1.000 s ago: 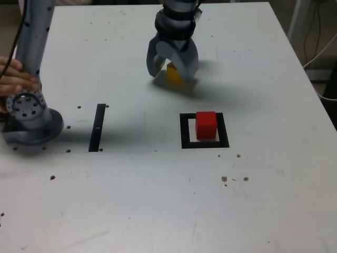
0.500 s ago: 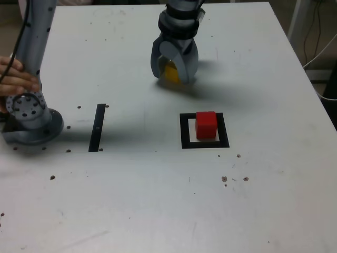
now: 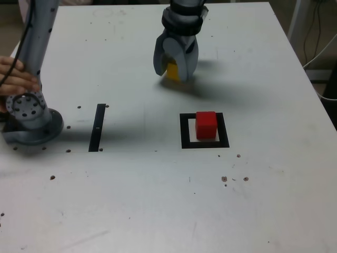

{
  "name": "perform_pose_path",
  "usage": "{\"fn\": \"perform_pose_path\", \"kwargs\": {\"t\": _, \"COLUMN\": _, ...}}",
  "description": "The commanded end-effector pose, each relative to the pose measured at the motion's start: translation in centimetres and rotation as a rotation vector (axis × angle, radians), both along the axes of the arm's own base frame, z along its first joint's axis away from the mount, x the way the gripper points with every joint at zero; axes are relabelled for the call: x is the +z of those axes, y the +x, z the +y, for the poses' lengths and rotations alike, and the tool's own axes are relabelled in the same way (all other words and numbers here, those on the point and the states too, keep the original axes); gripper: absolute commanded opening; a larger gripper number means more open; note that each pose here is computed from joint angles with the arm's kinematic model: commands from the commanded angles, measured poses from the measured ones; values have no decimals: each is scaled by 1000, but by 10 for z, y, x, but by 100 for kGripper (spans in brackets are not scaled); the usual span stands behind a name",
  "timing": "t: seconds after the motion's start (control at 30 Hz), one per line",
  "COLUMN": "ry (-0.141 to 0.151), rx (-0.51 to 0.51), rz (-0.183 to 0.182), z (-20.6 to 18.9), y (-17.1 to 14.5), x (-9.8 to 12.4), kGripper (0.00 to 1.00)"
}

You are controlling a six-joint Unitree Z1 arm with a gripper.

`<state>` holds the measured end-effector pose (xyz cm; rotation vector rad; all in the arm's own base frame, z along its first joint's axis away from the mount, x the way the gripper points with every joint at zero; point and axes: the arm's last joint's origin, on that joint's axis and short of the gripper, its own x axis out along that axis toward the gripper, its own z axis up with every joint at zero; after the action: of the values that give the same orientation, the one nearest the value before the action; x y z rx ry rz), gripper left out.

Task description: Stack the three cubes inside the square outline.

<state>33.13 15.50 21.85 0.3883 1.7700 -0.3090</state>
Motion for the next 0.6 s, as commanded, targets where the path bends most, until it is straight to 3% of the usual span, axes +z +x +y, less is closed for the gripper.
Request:
{"fn": "perform_pose_path", "kwargs": {"t": 0.0, "ry": 6, "rx": 4, "rz": -8, "z": 0, "y": 3, "x": 3, "kGripper": 35}}
{"fn": "perform_pose_path", "kwargs": {"t": 0.33, "ry": 64, "rx": 57, "rz": -116, "z": -15, "y": 7, "x": 35, "kGripper": 35}}
{"fn": "perform_pose_path", "kwargs": {"t": 0.57, "ry": 64, "rx": 104, "rz": -160, "z": -60, "y": 9, "x": 56, "kGripper": 35}}
